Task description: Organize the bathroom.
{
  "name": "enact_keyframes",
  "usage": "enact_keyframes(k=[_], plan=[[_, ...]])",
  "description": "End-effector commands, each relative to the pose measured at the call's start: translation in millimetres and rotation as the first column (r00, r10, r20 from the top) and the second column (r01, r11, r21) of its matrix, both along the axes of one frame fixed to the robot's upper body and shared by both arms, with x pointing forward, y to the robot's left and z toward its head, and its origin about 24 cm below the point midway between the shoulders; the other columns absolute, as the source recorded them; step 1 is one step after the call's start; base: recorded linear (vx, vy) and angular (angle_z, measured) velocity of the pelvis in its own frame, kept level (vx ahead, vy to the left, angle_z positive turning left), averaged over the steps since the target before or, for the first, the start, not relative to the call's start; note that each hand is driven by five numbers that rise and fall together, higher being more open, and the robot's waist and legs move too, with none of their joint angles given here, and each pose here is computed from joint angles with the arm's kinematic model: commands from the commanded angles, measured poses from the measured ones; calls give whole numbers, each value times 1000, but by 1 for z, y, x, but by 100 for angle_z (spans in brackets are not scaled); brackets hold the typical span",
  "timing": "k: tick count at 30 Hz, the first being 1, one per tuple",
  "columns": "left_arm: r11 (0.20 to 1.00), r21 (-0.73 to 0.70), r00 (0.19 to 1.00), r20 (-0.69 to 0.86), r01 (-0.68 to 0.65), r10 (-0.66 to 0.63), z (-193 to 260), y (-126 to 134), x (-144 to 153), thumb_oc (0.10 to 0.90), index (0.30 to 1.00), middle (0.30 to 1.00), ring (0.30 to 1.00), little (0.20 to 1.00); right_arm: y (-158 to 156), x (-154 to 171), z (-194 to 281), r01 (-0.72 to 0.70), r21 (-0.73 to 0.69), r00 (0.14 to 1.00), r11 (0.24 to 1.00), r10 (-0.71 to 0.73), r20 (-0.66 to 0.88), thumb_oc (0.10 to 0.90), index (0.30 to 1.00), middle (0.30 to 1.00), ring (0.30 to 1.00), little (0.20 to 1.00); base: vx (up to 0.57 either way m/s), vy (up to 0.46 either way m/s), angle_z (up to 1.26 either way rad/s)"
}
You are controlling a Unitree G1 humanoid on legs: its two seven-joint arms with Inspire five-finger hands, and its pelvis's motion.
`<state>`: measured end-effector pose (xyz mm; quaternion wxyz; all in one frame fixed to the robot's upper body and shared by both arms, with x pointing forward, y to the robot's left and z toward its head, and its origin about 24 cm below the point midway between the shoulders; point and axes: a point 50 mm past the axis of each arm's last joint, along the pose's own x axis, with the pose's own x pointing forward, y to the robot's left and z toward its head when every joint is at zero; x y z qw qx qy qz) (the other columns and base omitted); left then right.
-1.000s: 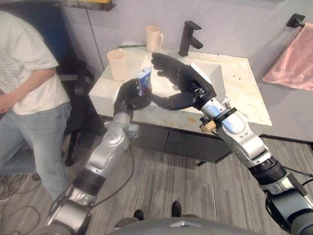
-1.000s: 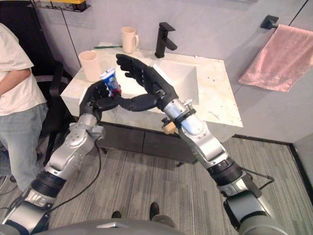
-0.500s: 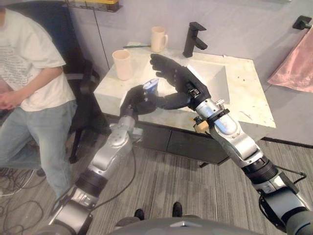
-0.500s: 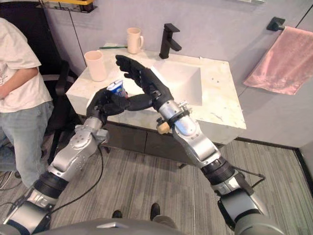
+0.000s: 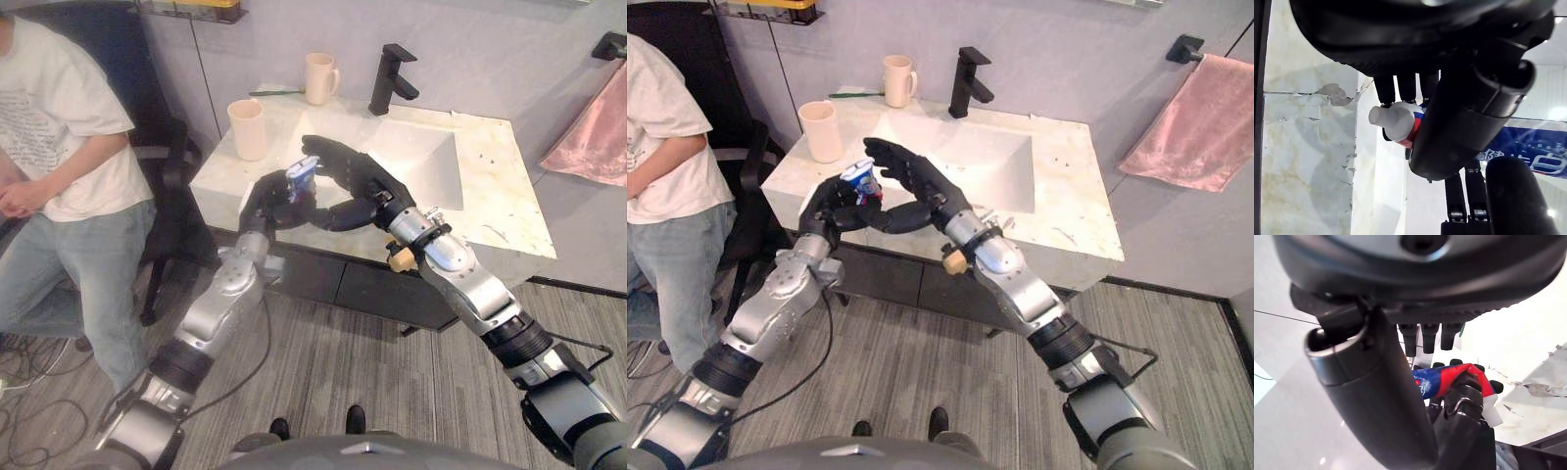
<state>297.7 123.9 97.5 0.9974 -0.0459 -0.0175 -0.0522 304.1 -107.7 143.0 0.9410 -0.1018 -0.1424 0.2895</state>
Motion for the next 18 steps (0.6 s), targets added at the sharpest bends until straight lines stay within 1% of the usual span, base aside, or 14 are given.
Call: enact_keyframes(k=[1,8,9,10,11,12,13,18], plan=[[996,1,954,287,93,-89,63,-25,17,400,300,300,300,300,11,2,57,-65,118,966,991,32,256,800,900,900,900,900,0,0,0],[995,10,960,264,94,-94,58,-25,18,400,300,300,300,300,21,0,67,-85,142,956,986,40,292,800,900,900,900,900,4,1,2],[996,11,960,263,94,-93,58,-25,18,400,300,300,300,300,21,0,67,-85,144,955,986,40,294,737,806,806,806,806,0,0,0],[996,12,961,262,92,-92,58,-25,18,400,300,300,300,300,22,-1,68,-85,146,953,986,38,300,690,735,735,735,735,10,5,3],[996,16,961,261,90,-91,58,-24,18,400,300,300,300,300,21,-1,69,-81,149,951,986,32,307,620,629,629,629,629,9,5,4],[996,15,962,259,87,-88,57,-23,18,400,300,300,300,300,20,-2,70,-78,150,950,986,28,312,563,545,545,545,545,0,0,0],[996,15,962,258,86,-87,57,-22,18,400,300,300,300,300,19,-2,70,-77,151,949,985,26,314,400,300,300,300,300,0,0,0],[997,21,966,249,75,-78,54,-21,18,400,300,300,300,300,16,-4,70,-64,154,944,986,10,330,400,300,300,300,300,0,0,0]])
